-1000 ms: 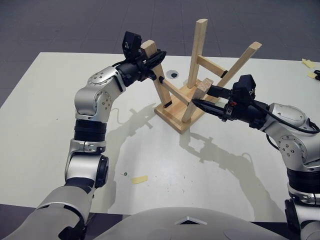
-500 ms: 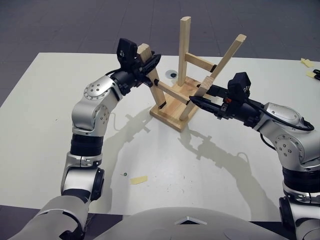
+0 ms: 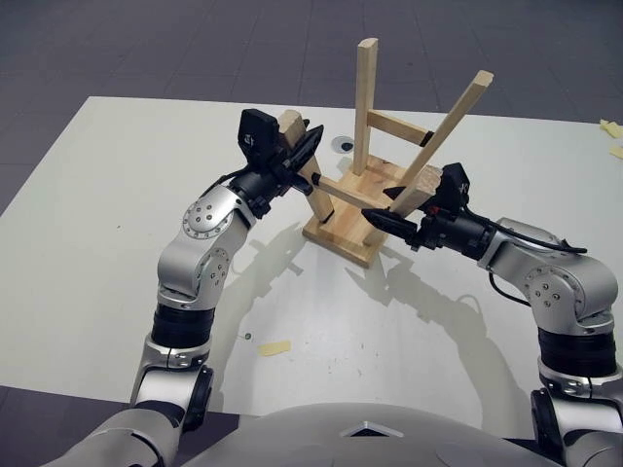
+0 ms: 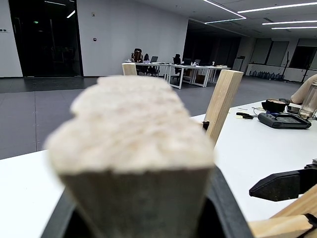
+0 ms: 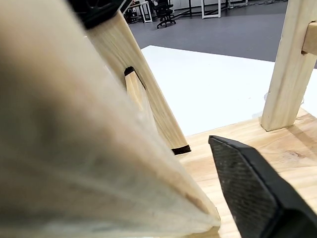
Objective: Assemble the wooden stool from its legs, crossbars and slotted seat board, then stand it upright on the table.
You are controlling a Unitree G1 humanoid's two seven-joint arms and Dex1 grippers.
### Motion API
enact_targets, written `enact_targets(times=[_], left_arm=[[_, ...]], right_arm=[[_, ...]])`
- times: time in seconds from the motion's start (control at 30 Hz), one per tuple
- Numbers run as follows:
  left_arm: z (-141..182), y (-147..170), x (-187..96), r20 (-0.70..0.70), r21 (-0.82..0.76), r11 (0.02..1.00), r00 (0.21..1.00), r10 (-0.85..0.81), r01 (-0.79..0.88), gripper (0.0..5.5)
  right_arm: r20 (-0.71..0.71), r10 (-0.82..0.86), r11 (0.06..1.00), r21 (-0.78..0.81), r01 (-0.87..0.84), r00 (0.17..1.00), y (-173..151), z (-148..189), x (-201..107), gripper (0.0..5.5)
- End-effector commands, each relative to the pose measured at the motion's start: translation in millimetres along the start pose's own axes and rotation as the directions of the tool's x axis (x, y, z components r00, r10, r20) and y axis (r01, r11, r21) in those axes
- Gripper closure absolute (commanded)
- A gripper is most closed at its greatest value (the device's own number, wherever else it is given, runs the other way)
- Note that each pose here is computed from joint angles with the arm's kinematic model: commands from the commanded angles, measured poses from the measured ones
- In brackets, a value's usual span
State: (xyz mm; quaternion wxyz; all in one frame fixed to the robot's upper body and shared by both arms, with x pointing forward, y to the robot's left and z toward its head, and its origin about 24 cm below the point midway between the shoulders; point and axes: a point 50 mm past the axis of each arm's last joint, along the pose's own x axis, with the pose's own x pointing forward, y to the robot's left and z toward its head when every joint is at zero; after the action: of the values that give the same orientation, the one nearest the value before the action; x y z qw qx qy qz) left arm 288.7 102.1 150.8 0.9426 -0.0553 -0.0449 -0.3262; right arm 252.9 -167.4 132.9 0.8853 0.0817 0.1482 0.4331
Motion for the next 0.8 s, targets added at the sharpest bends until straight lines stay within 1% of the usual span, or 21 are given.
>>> enact_targets(times=[0.03, 0.07, 0.1, 0.13, 0.2, 0.23, 0.33, 0.53, 0.57, 0.67, 0.77, 0.8], left_arm=[[-64, -23, -10, -0.330, -0.081, 0.989, 0.933, -0.141, 0.121, 4.46], [-66, -24, -11, -0.339, -0.075, 0.990, 0.931, -0.140, 0.121, 4.46], [-70, -25, -12, -0.351, -0.069, 0.991, 0.927, -0.135, 0.119, 4.45], [-76, -27, -14, -0.364, -0.065, 0.991, 0.922, -0.130, 0.114, 4.45], [-88, -30, -19, -0.382, -0.068, 0.994, 0.918, -0.102, 0.082, 4.44], [-89, -28, -20, -0.375, -0.057, 0.997, 0.924, -0.075, 0.058, 4.44], [-78, -25, -18, -0.291, -0.057, 0.998, 0.956, -0.021, 0.005, 4.44], [-50, -14, -8, -0.179, -0.006, 0.999, 0.983, 0.048, -0.050, 4.43], [-44, -13, -7, -0.160, -0.001, 0.999, 0.986, 0.053, -0.054, 4.05], [-24, -9, -4, -0.097, 0.017, 0.998, 0.993, 0.069, -0.068, 3.66], [-1, -9, -1, -0.050, 0.082, 0.995, 0.997, 0.058, -0.054, 3.09], [10, -9, 0, -0.024, 0.102, 0.994, 0.999, 0.049, -0.046, 2.98]], right_arm=[[0.083, -0.018, 1.000, -0.016, 0.019, 0.996, -3, 24, 0, 0.85], [0.094, -0.008, 1.000, -0.006, 0.008, 0.995, -2, 26, 0, 0.78], [0.115, 0.011, 1.000, 0.010, -0.012, 0.993, -1, 29, 0, 0.52], [0.155, 0.043, 0.998, 0.042, -0.050, 0.987, 2, 35, 0, 0.46], [0.250, 0.118, 0.983, 0.104, -0.148, 0.961, 7, 48, -4, 0.10], [0.294, 0.148, 0.973, 0.127, -0.192, 0.944, 9, 55, -6, 0.10], [0.367, 0.184, 0.953, 0.161, -0.257, 0.912, 11, 70, -11, 0.10], [0.430, 0.178, 0.941, 0.189, -0.281, 0.885, 11, 87, -15, 0.10], [0.430, 0.176, 0.941, 0.190, -0.279, 0.885, 11, 88, -15, 0.10], [0.423, 0.171, 0.943, 0.192, -0.273, 0.890, 11, 88, -13, 0.10], [0.416, 0.153, 0.947, 0.197, -0.253, 0.896, 10, 85, -13, 0.10], [0.414, 0.151, 0.948, 0.197, -0.250, 0.898, 10, 84, -13, 0.10]])
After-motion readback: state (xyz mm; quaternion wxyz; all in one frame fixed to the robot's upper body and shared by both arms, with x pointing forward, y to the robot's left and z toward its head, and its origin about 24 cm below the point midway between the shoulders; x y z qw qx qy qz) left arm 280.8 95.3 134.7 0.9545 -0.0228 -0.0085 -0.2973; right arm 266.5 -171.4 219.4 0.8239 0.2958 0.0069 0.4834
